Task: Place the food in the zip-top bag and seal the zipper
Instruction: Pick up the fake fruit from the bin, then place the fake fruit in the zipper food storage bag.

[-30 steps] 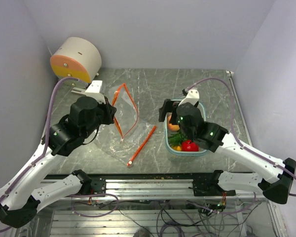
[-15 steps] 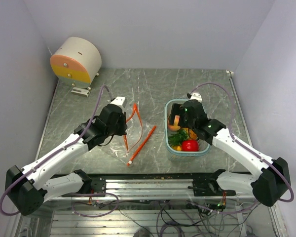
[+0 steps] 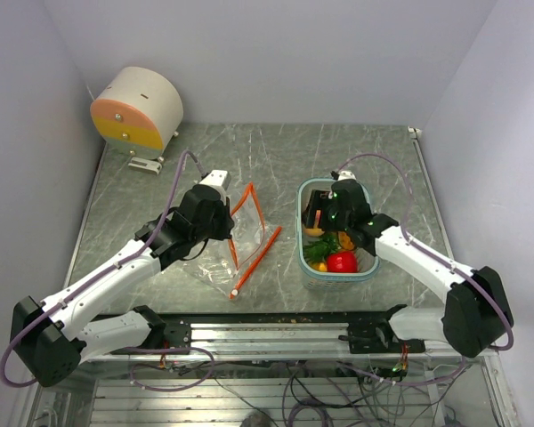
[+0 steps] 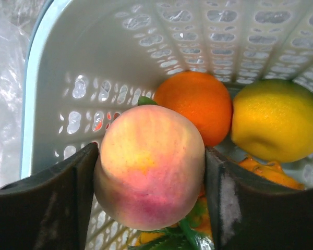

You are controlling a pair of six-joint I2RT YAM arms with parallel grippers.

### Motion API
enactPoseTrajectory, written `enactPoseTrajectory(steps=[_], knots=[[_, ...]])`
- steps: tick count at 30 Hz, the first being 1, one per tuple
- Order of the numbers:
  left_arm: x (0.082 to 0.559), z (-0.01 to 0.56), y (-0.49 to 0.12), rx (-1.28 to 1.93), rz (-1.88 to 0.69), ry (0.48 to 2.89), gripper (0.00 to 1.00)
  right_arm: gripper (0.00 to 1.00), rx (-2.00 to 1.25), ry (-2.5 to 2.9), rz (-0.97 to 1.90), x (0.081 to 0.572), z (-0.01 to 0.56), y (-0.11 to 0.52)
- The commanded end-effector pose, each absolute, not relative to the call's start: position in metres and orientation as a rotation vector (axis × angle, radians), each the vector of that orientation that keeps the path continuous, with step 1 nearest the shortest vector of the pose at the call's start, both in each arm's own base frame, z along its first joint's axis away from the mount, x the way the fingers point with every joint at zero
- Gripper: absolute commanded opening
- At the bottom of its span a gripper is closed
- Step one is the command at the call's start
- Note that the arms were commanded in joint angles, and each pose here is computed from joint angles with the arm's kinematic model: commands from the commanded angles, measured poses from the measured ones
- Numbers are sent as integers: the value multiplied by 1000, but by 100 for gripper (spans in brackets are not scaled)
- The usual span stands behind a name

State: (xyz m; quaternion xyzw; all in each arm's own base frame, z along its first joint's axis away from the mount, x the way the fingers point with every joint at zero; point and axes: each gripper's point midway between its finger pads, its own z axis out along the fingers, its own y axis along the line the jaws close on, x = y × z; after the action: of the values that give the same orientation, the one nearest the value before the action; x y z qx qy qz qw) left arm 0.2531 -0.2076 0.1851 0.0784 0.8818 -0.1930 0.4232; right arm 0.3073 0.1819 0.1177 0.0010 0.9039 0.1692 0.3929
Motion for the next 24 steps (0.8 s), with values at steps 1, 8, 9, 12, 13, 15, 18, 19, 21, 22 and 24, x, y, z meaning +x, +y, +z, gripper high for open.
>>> enactPoseTrajectory(steps=[1, 8, 9, 12, 13, 15, 18, 19, 21, 22, 24], knots=[[258, 208, -215, 186, -542, 2137, 7, 54, -33, 2266, 422, 308, 129, 178], [259, 203, -218, 182, -553, 2142, 7, 33, -64, 2126, 458, 298, 206, 170], [259, 204, -219, 181, -560, 2141, 7, 31, -90, 2092, 506, 294, 223, 175], [259, 205, -220, 181, -565, 2138, 7, 30, -216, 1987, 740, 276, 266, 204], [260, 206, -219, 179, -565, 2137, 7, 29, -255, 1941, 840, 270, 280, 218], [260, 207, -219, 177, -565, 2133, 7, 28, -356, 1862, 1046, 252, 297, 247], [259, 208, -219, 174, -573, 2131, 7, 27, -469, 1789, 1249, 229, 300, 287], [258, 208, -219, 173, -576, 2131, 7, 27, -508, 1767, 1292, 222, 300, 301], [258, 207, -219, 172, -577, 2132, 7, 27, -593, 1719, 1370, 203, 301, 328], [258, 207, -220, 173, -578, 2132, 7, 27, -627, 1698, 1400, 196, 301, 341], [258, 209, -220, 173, -580, 2131, 7, 28, -651, 1684, 1436, 189, 296, 359]])
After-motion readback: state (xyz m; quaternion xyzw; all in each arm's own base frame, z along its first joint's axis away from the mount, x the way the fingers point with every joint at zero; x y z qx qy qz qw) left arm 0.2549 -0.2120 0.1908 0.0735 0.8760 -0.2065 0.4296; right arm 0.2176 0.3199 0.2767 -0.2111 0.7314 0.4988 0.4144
